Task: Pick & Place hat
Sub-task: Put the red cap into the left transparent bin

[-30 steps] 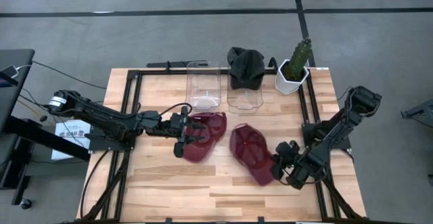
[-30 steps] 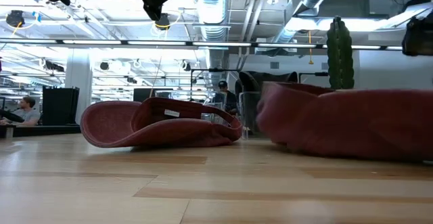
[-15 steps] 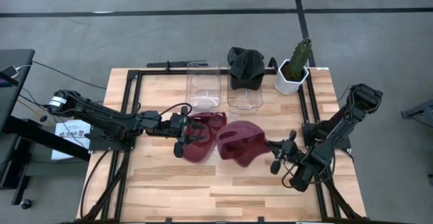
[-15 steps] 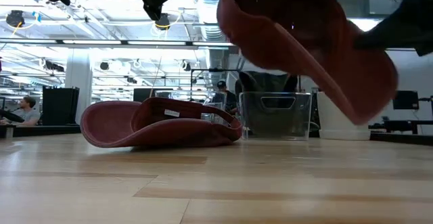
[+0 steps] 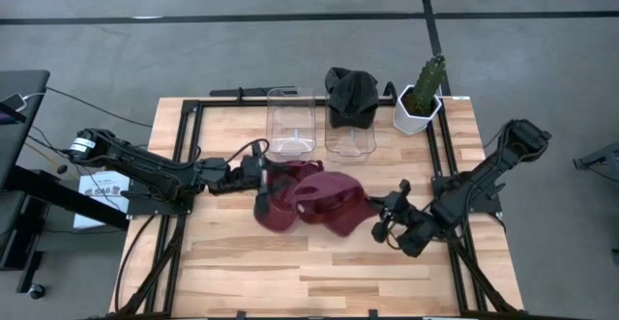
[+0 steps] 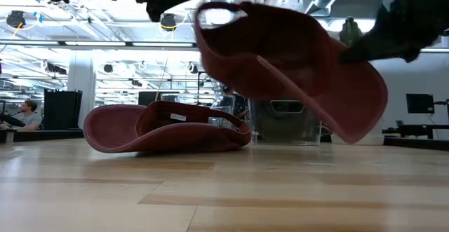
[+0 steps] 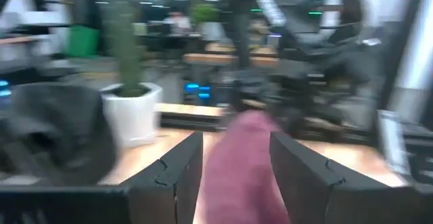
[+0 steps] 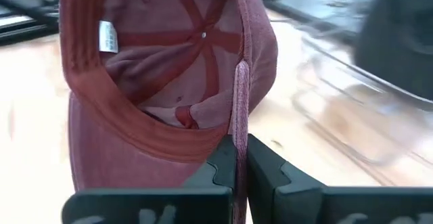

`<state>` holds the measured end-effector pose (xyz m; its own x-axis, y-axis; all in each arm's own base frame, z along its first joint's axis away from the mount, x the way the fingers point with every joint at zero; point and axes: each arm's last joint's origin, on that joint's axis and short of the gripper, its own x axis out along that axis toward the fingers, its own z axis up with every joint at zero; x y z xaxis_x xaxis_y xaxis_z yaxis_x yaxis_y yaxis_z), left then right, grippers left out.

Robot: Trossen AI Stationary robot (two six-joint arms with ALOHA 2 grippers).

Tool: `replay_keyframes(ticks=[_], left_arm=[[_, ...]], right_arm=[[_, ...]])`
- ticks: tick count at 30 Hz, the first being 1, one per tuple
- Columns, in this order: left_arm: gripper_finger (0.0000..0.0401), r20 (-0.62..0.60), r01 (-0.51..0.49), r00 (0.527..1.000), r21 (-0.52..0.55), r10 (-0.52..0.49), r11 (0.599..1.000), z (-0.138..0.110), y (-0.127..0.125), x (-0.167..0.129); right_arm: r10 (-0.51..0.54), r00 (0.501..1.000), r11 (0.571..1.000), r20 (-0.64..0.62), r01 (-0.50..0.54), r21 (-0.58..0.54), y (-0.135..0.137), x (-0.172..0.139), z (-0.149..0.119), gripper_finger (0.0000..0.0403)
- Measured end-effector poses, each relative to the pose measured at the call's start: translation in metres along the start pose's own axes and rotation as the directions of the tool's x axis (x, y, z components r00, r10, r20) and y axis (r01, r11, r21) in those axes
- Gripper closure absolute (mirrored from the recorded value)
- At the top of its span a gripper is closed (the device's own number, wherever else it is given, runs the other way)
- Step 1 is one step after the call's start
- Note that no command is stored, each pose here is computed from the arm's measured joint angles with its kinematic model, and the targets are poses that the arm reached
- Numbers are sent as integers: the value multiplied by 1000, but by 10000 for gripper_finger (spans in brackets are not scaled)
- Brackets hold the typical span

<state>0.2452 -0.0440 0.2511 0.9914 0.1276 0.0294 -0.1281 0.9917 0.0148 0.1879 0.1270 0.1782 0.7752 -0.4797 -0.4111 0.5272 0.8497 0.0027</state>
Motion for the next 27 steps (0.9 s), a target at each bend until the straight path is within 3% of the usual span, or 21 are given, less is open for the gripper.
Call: replay_keyframes(ticks=[3, 10, 17, 21, 27], left_arm=[[232, -3, -93, 996, 0, 93, 996, 0, 3, 0], [232, -12, -168, 986, 31, 168, 985, -1, 5, 0], [232, -34, -218, 975, 90, 222, 972, -7, 4, 5], [232, -57, -348, 932, 142, 359, 927, -11, 3, 19], [232, -75, -449, 875, 246, 479, 859, -14, -5, 47]], right_arm=[[107, 994, 994, -11, -107, -24, 6, 3, 13, 400], [337, 941, 940, -20, -338, -49, 9, 5, 39, 400], [314, 949, 947, -33, -316, -57, 0, 19, 46, 400], [338, 940, 939, -34, -340, -52, -5, 29, 52, 400], [345, 939, 936, -15, -345, -64, -13, 42, 62, 400]])
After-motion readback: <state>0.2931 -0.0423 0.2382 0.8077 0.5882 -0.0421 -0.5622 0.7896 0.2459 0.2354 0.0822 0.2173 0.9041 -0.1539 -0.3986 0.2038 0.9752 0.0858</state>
